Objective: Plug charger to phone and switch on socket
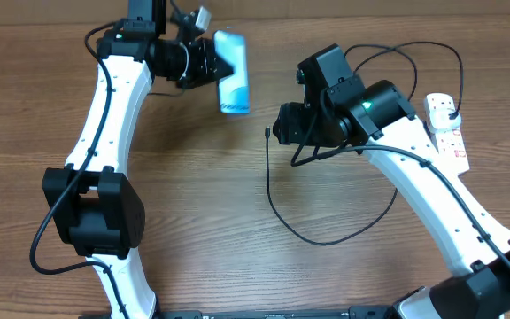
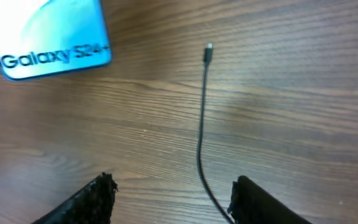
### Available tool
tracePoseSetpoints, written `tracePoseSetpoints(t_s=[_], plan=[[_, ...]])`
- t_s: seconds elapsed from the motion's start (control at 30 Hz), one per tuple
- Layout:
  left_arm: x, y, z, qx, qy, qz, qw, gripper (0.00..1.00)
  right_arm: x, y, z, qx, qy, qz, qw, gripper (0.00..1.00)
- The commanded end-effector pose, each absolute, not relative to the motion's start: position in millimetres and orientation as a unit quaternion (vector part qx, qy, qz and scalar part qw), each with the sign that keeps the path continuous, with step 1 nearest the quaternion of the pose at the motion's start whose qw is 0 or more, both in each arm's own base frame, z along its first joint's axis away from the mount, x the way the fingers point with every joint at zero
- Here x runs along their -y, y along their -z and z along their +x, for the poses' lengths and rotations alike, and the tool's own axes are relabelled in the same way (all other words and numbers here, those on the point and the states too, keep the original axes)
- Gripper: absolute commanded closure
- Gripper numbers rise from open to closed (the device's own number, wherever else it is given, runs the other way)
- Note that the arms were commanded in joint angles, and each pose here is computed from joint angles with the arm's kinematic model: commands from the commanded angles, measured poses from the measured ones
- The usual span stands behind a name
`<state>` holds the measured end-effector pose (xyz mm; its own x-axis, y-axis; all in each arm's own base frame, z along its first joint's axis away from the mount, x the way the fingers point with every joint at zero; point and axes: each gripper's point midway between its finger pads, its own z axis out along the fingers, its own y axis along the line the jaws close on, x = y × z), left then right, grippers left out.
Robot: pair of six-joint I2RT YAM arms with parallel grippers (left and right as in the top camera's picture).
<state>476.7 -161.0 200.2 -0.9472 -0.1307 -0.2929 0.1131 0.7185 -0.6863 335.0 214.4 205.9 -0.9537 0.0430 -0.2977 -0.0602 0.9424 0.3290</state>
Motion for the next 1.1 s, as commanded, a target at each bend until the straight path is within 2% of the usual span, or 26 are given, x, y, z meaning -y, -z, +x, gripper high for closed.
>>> tracePoseSetpoints(t_s=[0.0,0.23,0.37,0.5,0.73,1.07], plan=[[123.4,-189.8,489.5,-0.94,0.275,-0.058,0.192,0.96,-217.1,-186.5,347.1,-0.981,-0.143,0.013,0.129,0.38],[120.3,-187.3,487.7,-0.942,0.269,-0.073,0.185,0.96,-230.2,-159.0,383.8,-0.99,-0.101,0.005,0.1,0.37],[111.2,-182.3,483.6,-0.948,0.254,-0.085,0.174,0.96,-223.3,-112.1,412.8,-0.992,-0.043,0.023,0.112,0.41],[106.5,-181.0,481.8,-0.948,0.253,-0.09,0.169,0.96,-233.7,-72.3,419.9,-0.994,-0.034,0.027,0.096,0.61],[106.9,-180.3,479.8,-0.949,0.252,-0.086,0.166,0.96,-246.9,-28.7,416.1,-0.995,0.018,0.015,0.096,0.61],[106.8,-179.4,478.2,-0.95,0.251,-0.087,0.162,0.96,-253.7,-24.4,420.9,-0.993,0.022,0.006,0.112,0.61]])
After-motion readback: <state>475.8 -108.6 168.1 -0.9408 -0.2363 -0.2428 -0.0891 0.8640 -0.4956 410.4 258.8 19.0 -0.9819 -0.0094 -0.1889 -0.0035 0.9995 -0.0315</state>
